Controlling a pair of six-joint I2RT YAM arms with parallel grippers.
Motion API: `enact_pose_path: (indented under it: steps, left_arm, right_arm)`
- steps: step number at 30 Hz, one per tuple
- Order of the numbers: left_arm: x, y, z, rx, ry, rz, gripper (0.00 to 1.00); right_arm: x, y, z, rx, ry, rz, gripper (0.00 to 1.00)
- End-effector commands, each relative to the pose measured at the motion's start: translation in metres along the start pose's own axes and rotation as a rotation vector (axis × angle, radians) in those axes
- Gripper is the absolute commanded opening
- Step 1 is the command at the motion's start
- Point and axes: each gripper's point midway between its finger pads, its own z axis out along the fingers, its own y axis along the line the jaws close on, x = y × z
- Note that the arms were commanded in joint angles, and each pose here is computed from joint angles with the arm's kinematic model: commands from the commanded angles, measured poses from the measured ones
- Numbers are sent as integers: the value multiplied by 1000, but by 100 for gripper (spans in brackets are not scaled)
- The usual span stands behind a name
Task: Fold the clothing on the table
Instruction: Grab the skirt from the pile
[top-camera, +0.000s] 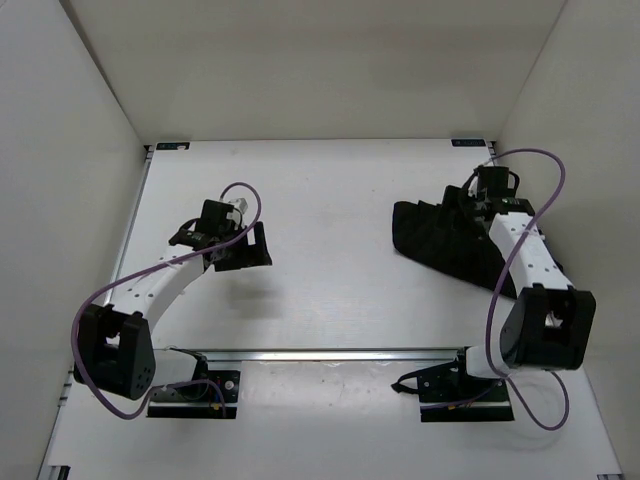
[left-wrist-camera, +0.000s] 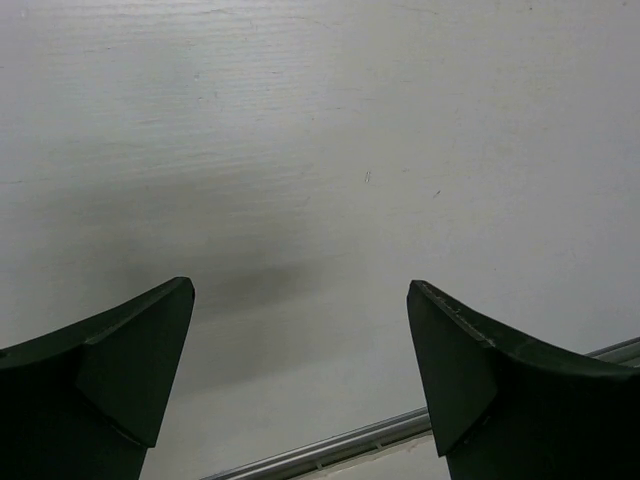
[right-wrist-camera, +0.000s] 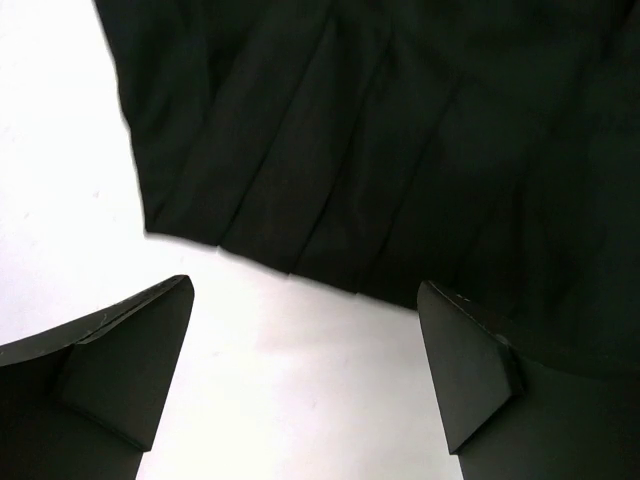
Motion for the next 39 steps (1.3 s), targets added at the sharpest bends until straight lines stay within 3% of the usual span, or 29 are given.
enact_pose_path:
  steps: [1, 10, 17, 24, 25, 27, 29, 33, 36, 37, 39]
  left_arm:
    - [-14, -1, -17, -46, -66, 4, 98]
    - [-19, 15, -51, -142, -121, 3, 99]
    - [-25, 20, -56, -131, -188, 22, 99]
    - [-45, 13, -62, -127, -232, 86, 98]
    - [-42, 14, -60, -129, -216, 83, 99]
    - [-46, 7, -58, -111, -211, 91, 99]
    - [-46, 7, -58, -108, -210, 77, 99]
    - [-46, 8, -59, -85, -215, 50, 98]
    - [-49, 7, -59, -81, -238, 61, 99]
    - [-50, 7, -57, -72, -242, 61, 99]
    - [-59, 1, -55, -44, -257, 60, 99]
  right_arm:
    - [-30, -4, 10, 57, -48, -97, 95]
    - [-29, -20, 58, 5, -1, -16, 95]
    - [-25, -25, 84, 46, 19, -59, 95]
    - [-20, -39, 108, 112, 81, -66, 72]
    - [-19, -40, 111, 118, 88, -70, 59]
    - [-20, -41, 118, 115, 103, -68, 19]
    - [-24, -41, 122, 115, 114, -70, 1]
    - [-54, -34, 110, 158, 86, -146, 0]
    - [-110, -5, 83, 148, -31, -204, 0]
    - [-154, 26, 59, 66, -133, -221, 0]
    - [-197, 78, 24, -114, -246, -253, 0]
